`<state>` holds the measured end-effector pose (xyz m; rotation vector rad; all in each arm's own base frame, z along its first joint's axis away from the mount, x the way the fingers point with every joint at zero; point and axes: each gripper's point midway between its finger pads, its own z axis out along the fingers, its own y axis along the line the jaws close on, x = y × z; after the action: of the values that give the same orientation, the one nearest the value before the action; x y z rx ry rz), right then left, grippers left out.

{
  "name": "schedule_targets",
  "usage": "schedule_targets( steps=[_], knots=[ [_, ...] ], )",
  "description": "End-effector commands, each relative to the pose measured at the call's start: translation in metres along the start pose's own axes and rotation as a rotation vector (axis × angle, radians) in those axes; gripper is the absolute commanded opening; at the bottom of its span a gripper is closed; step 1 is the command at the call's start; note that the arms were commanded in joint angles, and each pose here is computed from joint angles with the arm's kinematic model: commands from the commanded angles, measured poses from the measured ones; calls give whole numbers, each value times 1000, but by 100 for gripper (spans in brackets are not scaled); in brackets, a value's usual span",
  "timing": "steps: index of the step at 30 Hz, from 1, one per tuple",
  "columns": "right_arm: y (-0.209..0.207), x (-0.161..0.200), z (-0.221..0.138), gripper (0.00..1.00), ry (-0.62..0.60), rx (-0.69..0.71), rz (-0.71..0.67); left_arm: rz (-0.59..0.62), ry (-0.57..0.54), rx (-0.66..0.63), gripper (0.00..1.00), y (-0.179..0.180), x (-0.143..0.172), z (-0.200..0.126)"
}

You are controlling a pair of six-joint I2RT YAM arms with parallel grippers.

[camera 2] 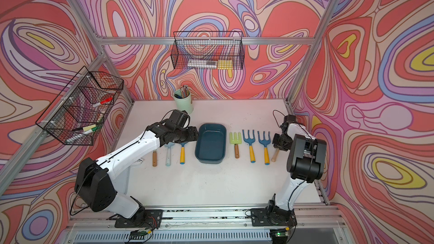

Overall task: Take the hand rake out of the storage box
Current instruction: Place the rake at the center of the board.

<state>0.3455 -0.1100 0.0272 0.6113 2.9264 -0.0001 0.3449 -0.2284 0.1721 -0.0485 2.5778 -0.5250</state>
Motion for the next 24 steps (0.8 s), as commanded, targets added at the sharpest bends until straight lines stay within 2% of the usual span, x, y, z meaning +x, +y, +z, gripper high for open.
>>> schedule_targets(
  steps=[1, 7, 13, 24],
  knots=[
    [-7, -1, 2, 34, 19, 31, 7, -2, -11, 4, 62, 3, 0, -6],
    [-8, 5, 3, 33, 39, 37, 35, -7, -15, 6, 63, 4, 0, -7],
    [-9, 9, 5, 24, 50, 40, 50, -5, -20, 8, 63, 4, -1, -8],
    [-6, -9, 5, 21, 26, 28, -62, -11, -13, 7, 63, 7, 0, -5]
  ],
)
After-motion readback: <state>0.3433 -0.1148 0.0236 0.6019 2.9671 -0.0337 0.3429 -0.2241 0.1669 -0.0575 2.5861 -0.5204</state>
